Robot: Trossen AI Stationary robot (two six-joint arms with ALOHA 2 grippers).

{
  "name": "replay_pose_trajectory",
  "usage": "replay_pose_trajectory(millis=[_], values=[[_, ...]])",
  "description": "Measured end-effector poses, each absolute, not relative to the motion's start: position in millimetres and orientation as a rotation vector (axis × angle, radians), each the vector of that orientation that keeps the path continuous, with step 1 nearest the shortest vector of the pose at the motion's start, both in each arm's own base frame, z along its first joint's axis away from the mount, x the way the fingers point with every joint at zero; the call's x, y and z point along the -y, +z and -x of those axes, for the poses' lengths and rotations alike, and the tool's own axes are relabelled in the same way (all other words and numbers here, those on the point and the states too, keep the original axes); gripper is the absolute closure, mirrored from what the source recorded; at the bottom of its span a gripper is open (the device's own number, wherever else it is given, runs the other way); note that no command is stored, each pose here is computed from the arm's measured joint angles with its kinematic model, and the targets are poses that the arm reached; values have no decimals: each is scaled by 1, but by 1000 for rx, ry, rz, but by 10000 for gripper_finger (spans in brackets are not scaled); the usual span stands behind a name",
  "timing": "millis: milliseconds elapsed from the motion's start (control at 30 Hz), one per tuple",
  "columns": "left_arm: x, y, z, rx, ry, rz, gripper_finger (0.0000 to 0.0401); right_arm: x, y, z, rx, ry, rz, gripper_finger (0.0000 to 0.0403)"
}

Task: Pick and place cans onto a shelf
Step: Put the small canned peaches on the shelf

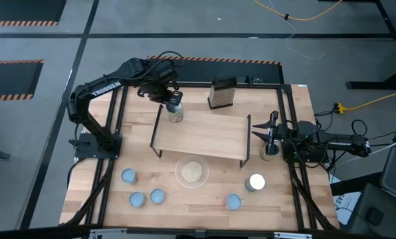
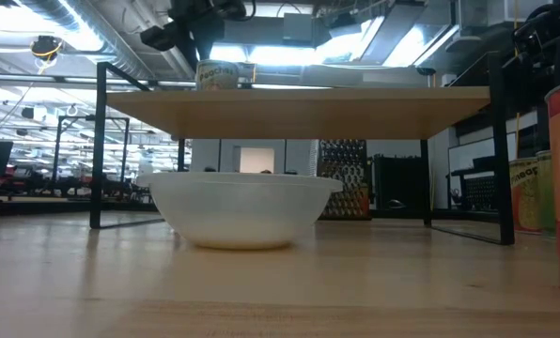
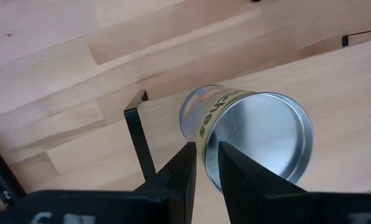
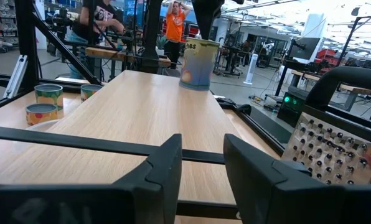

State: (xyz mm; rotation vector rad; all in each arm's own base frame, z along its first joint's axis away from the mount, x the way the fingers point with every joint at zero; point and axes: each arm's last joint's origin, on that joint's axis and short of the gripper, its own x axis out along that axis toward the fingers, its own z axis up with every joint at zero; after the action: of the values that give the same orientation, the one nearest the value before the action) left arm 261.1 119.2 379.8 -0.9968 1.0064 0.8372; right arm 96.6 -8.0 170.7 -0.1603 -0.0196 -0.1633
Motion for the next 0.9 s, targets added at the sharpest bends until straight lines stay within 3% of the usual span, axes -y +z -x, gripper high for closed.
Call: replay_pose_trajectory(millis=[533, 900], values=[[-101, 415, -225, -875, 744, 1004, 343, 8, 171, -97, 20, -163, 160, 279], [-35, 446, -163, -915, 517, 773, 343, 8, 171, -97, 20, -164, 160, 279]])
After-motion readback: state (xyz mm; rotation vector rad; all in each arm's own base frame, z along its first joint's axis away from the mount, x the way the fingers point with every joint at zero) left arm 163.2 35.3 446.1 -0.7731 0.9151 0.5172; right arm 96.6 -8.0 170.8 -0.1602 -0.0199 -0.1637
